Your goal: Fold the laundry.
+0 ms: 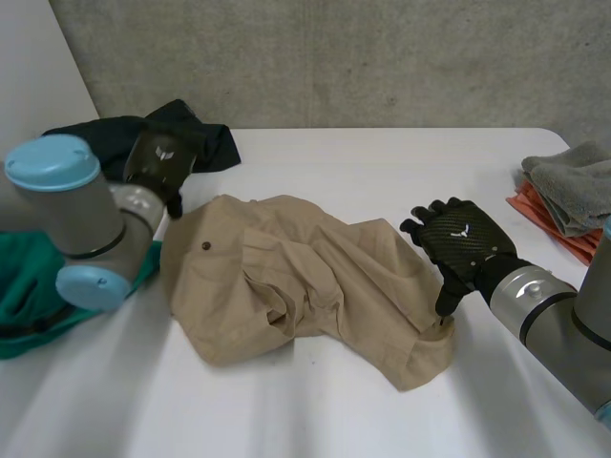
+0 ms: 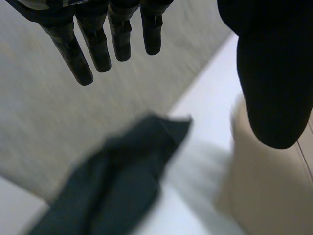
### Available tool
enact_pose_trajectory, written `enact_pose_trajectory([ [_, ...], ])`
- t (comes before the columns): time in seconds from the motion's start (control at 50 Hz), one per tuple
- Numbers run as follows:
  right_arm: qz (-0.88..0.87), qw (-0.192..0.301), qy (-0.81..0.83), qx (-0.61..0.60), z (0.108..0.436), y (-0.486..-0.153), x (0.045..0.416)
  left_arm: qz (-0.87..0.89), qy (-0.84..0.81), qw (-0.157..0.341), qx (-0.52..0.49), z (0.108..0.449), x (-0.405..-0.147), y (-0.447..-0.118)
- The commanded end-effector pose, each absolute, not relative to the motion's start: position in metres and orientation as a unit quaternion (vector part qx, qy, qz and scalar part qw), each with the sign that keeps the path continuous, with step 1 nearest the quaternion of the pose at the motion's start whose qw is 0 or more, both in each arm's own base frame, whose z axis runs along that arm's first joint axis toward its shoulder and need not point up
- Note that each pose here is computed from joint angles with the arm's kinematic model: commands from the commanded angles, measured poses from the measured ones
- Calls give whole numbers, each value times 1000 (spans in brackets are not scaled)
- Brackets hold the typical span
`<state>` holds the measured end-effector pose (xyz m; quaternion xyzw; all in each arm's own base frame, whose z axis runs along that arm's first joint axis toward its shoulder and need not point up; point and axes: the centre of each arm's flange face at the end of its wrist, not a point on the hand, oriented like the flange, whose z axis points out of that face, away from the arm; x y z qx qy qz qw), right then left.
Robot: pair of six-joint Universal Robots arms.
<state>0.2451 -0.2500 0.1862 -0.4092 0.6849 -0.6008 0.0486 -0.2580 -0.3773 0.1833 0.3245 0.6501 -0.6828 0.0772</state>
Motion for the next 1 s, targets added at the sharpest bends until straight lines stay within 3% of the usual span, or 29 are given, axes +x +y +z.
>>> enact_pose_trajectory([
  [0.02, -598, 49, 687, -409, 184, -249, 245, -638, 696, 9, 329, 145, -237, -398],
  [0.14, -599, 48, 687, -409, 182, -251, 245, -616, 722, -78, 306, 131, -233, -409],
  [0.48, -596, 49, 689, -410, 177, -252, 245, -607, 732, -81, 299, 107, -232, -423],
  [0.56, -598, 45, 690, -406, 178, -255, 242, -626, 722, -50, 291, 118, -230, -430],
  [0.64, -600, 42, 690, -403, 179, -258, 241, -694, 671, 26, 259, 171, -226, -446],
  [0.66, -600, 41, 690, -402, 179, -258, 240, -730, 637, 54, 242, 198, -226, -451],
  [0.7, -601, 41, 690, -402, 180, -259, 240, -762, 604, 69, 224, 223, -229, -452],
  [0.72, -601, 41, 690, -402, 180, -259, 240, -793, 566, 68, 215, 250, -238, -449],
  [0.82, -602, 37, 692, -397, 180, -262, 237, -855, 473, 42, 210, 318, -273, -423],
  [0.86, -604, 31, 694, -390, 182, -266, 233, -863, 454, 21, 220, 329, -291, -409],
  [0.9, -608, 26, 693, -386, 185, -269, 230, -870, 424, -27, 252, 341, -326, -379],
  [1.0, -614, 16, 693, -377, 189, -275, 225, -851, 402, -114, 318, 335, -379, -322],
])
